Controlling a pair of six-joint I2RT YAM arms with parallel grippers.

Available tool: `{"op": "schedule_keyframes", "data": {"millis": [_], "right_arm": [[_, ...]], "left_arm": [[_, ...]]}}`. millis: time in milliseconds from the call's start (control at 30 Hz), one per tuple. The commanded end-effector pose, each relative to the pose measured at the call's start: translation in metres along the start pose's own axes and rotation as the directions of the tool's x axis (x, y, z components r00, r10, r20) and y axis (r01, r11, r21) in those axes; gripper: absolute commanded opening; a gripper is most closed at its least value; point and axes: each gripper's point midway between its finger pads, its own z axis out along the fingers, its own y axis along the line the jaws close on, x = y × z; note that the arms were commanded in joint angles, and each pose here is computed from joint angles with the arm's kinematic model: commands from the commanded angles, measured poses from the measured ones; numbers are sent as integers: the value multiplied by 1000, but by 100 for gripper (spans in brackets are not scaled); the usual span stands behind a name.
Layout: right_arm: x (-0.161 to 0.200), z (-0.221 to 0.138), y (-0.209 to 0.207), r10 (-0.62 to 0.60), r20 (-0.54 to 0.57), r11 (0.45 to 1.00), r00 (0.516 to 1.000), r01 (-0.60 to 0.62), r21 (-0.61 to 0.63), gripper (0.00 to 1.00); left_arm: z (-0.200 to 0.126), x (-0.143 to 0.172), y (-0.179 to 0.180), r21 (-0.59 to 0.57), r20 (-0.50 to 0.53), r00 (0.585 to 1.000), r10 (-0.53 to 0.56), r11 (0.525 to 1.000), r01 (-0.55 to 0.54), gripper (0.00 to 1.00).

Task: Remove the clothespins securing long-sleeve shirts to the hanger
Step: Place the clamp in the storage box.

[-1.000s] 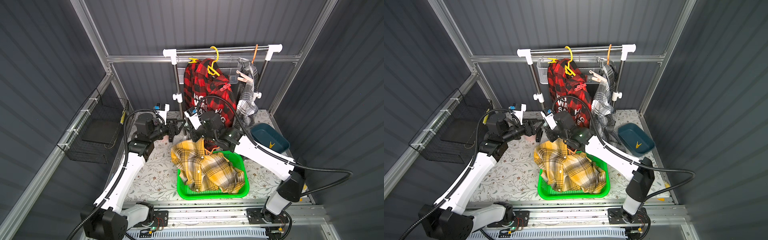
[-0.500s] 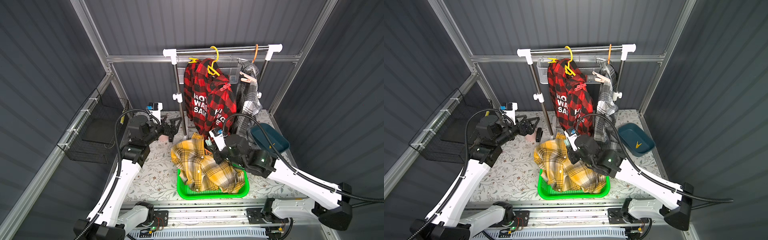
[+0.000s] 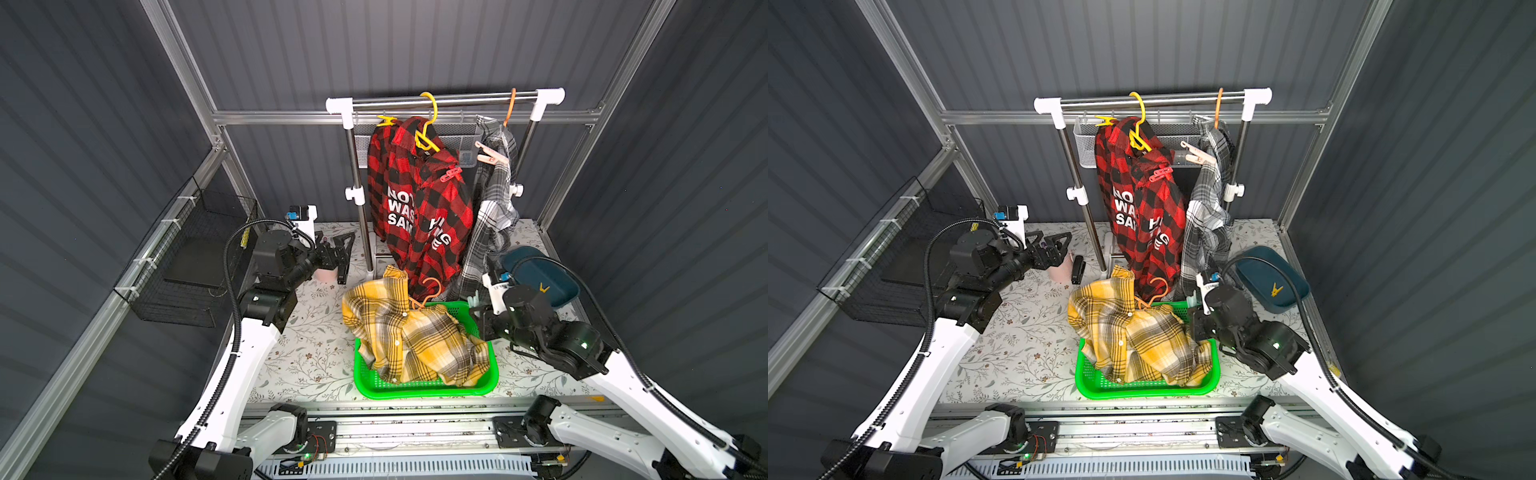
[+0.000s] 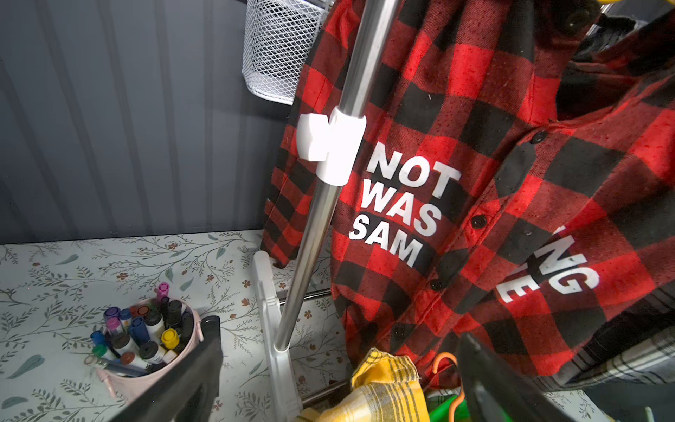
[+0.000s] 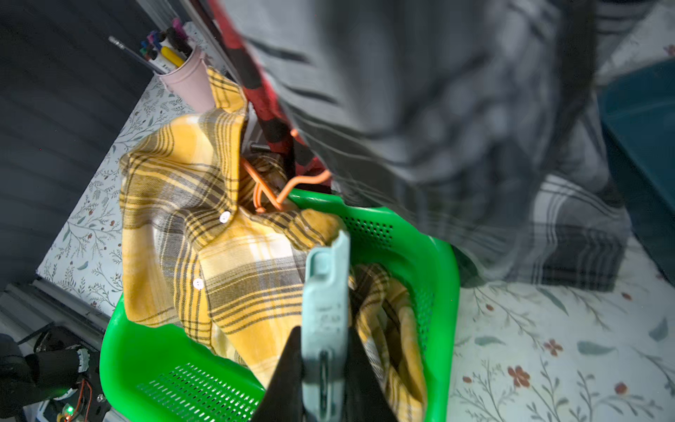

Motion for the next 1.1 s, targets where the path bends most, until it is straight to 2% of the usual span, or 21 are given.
{"op": "schedule_keyframes", "data": {"millis": [0,100,200,533,700,800,867,900,1000,1067], "right_arm": [[20,-2,-34,139,-53,987,989,-134,93,0],[13,-1,-63,232,-7,961,973,-228,157,0],[-2,3,-91,297,55,932,953,-302,201,0],[-61,21,-206,398,304,803,866,-489,341,0],[-76,51,-261,434,344,735,833,-548,399,0],[-80,67,-283,440,333,714,834,-550,434,0],[-82,75,-296,437,324,697,839,-543,467,29],[-83,77,-300,434,322,692,841,-540,479,37],[-90,74,-306,426,341,682,838,-545,487,55],[-96,68,-300,418,363,694,833,-551,464,59]], "left_arm": [[-6,-10,3,-19,57,998,29,999,-28,100],[-5,-11,3,-17,64,997,30,999,-29,100],[-1,-8,2,-3,23,999,25,1000,-25,100],[6,0,9,-17,2,1000,-2,1000,2,100],[8,6,11,-16,-8,1000,-14,1000,14,100],[8,10,11,-16,-18,1000,-25,1000,24,100],[8,13,13,-21,-22,999,-26,999,26,100],[8,14,13,-22,-23,999,-26,999,26,100],[8,16,15,-28,-25,999,-23,999,23,100],[8,16,16,-31,-25,999,-22,999,22,100]]}}
